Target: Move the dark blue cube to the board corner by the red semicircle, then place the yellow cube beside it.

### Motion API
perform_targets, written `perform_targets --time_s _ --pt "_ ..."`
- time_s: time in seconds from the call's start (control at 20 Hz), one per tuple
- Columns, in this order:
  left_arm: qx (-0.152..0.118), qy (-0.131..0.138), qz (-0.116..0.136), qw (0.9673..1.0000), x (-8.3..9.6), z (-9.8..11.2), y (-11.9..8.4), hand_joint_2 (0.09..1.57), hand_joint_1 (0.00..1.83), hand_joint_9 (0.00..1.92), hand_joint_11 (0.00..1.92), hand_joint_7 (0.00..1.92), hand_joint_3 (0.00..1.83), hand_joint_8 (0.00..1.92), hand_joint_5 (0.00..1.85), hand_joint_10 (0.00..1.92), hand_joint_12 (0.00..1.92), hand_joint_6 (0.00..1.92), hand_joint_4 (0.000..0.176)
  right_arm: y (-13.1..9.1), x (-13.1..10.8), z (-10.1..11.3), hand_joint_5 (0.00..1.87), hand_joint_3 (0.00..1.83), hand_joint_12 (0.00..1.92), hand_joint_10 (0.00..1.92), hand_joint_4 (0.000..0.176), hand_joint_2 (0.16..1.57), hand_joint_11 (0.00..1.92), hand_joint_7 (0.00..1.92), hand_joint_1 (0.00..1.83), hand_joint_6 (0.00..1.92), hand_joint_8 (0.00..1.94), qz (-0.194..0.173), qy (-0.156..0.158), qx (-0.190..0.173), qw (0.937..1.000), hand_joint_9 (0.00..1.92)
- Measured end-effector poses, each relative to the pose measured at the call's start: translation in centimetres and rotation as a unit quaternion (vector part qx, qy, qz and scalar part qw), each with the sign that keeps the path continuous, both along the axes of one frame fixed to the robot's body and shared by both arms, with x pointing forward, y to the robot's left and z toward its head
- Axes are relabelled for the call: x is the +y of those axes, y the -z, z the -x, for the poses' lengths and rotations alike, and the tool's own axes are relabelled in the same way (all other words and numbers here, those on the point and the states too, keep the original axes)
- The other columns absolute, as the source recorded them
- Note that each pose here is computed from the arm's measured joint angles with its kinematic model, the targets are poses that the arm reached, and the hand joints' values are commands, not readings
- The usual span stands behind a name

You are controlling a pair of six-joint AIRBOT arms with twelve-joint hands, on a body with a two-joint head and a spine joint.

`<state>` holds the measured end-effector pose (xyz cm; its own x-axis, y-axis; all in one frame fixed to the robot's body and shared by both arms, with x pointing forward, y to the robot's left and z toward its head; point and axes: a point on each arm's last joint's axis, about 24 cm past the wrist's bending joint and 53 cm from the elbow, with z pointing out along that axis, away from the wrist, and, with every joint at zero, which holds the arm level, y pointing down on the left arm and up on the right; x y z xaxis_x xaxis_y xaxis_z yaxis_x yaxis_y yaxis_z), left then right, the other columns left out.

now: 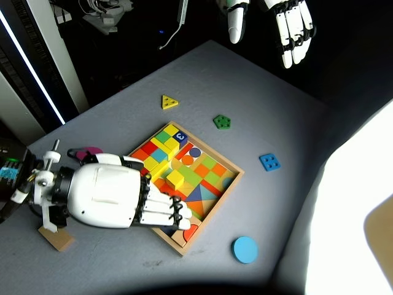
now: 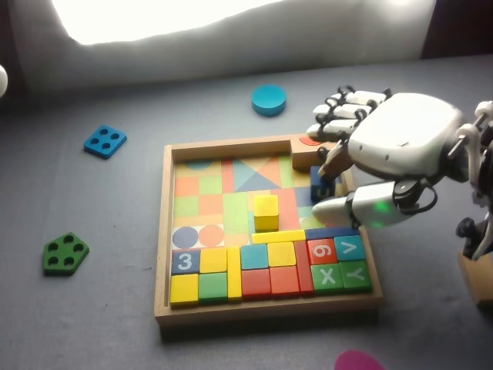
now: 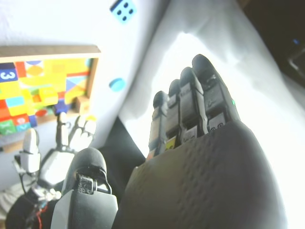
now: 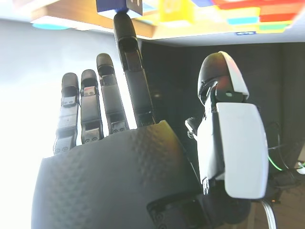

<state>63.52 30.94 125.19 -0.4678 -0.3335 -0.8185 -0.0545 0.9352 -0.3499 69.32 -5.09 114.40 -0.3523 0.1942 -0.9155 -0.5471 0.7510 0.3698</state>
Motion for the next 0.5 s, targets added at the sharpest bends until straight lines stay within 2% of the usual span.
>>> perform_targets --time_s 0.05,0.1,0.2,0.25,0.3,0.4,0.5 --pt "-0.002 0.0 0.003 1.0 0.0 0.0 -0.2 1.21 0.0 0.13 0.0 0.13 0.0 0.0 0.14 0.0 0.58 0.0 0.014 -0.1 -0.3 -0.3 0.85 0.0 0.23 0.0 0.0 1.16 0.0 0.26 0.0 0.0 0.01 0.0 0.004 -0.002 1.0 0.09" --pt "-0.003 0.001 0.006 1.0 -0.1 0.0 -0.3 1.21 0.0 0.12 0.0 0.11 0.0 0.0 0.14 0.0 0.55 0.0 0.02 -0.1 -0.7 -0.8 0.85 0.0 0.3 0.01 0.0 1.17 0.0 0.26 0.0 0.0 0.0 0.001 0.01 -0.005 0.9999 0.1" --pt "-0.011 0.001 0.012 0.9999 -0.2 -0.1 -0.9 1.21 0.0 0.11 0.0 0.11 0.0 0.0 0.13 0.0 0.54 0.0 0.022 0.0 -1.0 -1.2 0.85 0.0 0.32 0.01 0.0 1.17 0.0 0.27 0.0 0.0 0.01 0.002 0.014 -0.009 0.9999 0.1" --pt "-0.013 0.002 0.013 0.9998 -0.2 -0.1 -1.0 1.21 0.0 0.12 0.0 0.13 0.0 0.0 0.14 0.0 0.56 0.0 0.015 0.0 -1.0 -1.3 0.84 0.0 0.22 0.0 0.0 1.17 0.0 0.25 0.0 0.0 0.0 0.001 0.015 -0.011 0.9998 0.07" --pt "-0.012 0.005 0.012 0.9998 -0.3 -0.1 -0.9 1.21 0.0 0.12 0.0 0.13 0.0 0.0 0.14 0.0 0.56 0.0 0.015 0.0 -1.0 -1.4 0.84 0.0 0.22 0.0 0.0 1.17 0.0 0.25 0.0 0.0 0.0 0.001 0.016 -0.012 0.9998 0.07" --pt "-0.002 0.024 0.03 0.9992 -1.5 0.3 -0.7 1.2 0.0 0.13 0.0 0.15 0.0 0.01 0.13 0.01 0.56 0.0 0.014 -0.1 -1.2 -2.0 0.82 0.0 0.22 0.0 0.0 1.18 0.0 0.24 0.0 0.0 0.0 0.0 0.021 -0.016 0.9996 0.08" --pt "0.002 0.038 0.036 0.9986 -2.3 0.5 -0.6 1.21 0.0 0.14 0.0 0.15 0.0 0.0 0.12 0.01 0.59 0.0 0.009 -0.1 -1.3 -2.2 0.83 0.0 0.32 0.0 0.0 1.17 0.0 0.25 0.0 0.01 0.01 -0.002 0.023 -0.017 0.9996 0.08"
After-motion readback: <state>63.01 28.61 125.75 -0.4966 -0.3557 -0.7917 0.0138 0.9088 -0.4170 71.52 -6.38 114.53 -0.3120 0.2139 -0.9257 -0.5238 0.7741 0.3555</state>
